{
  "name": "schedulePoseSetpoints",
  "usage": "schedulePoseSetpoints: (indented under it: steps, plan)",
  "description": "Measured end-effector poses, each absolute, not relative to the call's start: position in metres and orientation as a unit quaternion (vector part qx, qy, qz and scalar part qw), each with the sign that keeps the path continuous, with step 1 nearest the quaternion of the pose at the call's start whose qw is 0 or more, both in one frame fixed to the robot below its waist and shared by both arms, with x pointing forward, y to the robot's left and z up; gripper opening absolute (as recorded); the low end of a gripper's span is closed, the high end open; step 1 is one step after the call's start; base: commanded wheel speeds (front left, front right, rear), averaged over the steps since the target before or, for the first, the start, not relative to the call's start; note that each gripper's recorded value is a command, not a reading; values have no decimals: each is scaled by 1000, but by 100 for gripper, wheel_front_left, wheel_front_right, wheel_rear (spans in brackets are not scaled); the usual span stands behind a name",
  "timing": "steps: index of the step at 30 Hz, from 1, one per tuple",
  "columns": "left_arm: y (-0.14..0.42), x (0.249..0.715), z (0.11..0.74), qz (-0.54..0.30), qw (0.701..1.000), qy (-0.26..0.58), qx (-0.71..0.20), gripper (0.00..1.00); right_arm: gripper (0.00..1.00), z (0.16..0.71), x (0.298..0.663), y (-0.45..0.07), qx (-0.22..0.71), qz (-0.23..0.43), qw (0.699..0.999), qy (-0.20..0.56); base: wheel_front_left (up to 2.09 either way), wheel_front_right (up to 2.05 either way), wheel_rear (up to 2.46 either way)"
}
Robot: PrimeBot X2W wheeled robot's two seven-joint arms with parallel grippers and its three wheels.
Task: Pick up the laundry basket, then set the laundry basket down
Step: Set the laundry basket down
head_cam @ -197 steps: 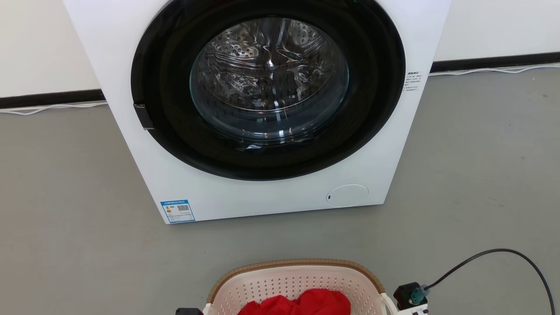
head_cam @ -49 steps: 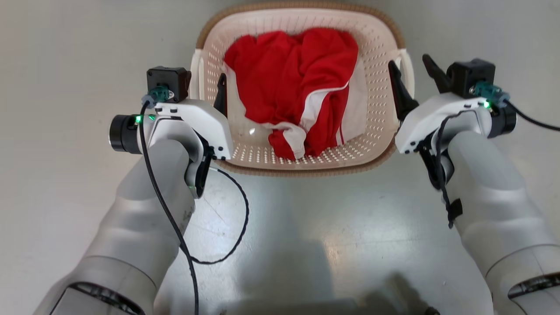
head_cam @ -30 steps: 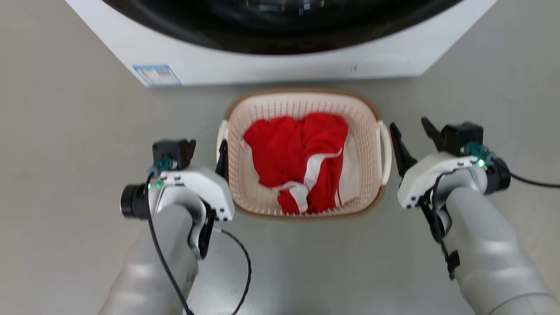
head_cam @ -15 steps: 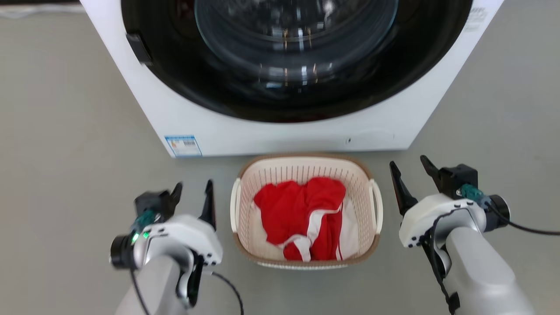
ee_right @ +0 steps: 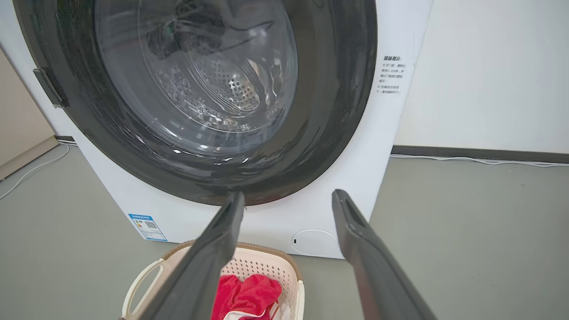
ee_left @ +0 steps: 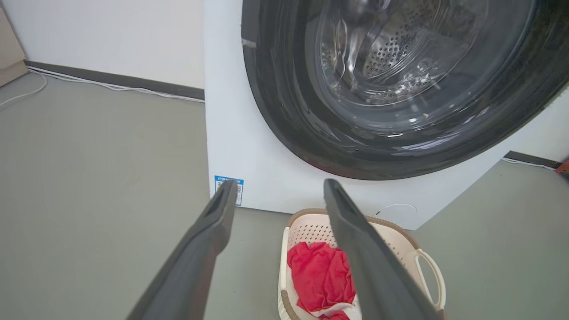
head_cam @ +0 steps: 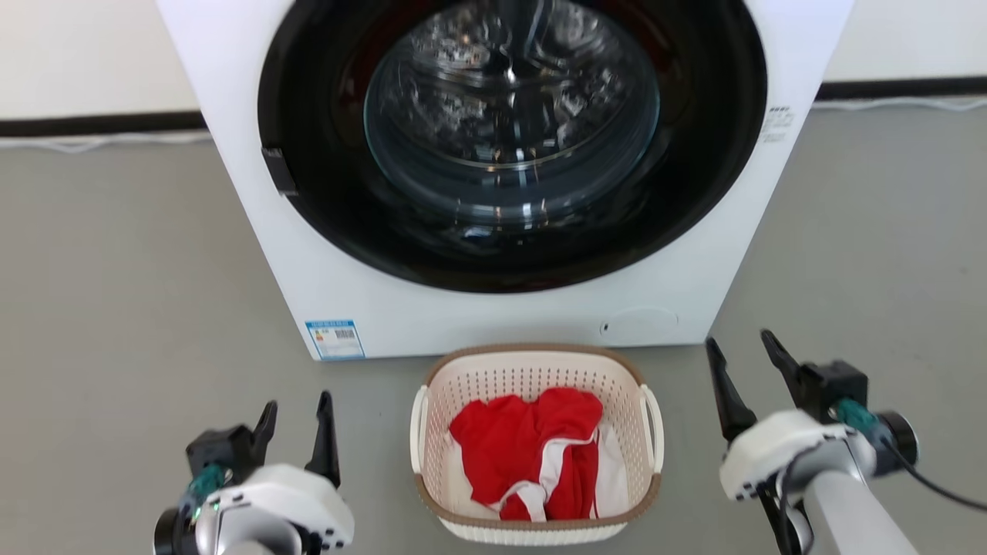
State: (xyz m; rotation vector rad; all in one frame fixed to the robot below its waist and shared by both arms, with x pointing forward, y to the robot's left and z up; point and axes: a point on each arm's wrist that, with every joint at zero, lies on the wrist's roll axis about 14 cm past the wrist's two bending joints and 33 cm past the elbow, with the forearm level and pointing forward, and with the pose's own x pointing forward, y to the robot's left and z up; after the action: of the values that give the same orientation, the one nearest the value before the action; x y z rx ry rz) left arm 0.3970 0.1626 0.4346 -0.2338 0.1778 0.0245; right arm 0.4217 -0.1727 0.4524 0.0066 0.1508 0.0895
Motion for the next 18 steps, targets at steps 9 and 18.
schedulePoseSetpoints:
  steps: [9,18]
  plan:
    - [177,375,444,30,990,68,-120,100,100,457,393,-184,5,27,998,59,0,0,0]
    - [186,360,440,47,989,69,-122,100,100,461,379,-187,4,23,999,49,0,0,0]
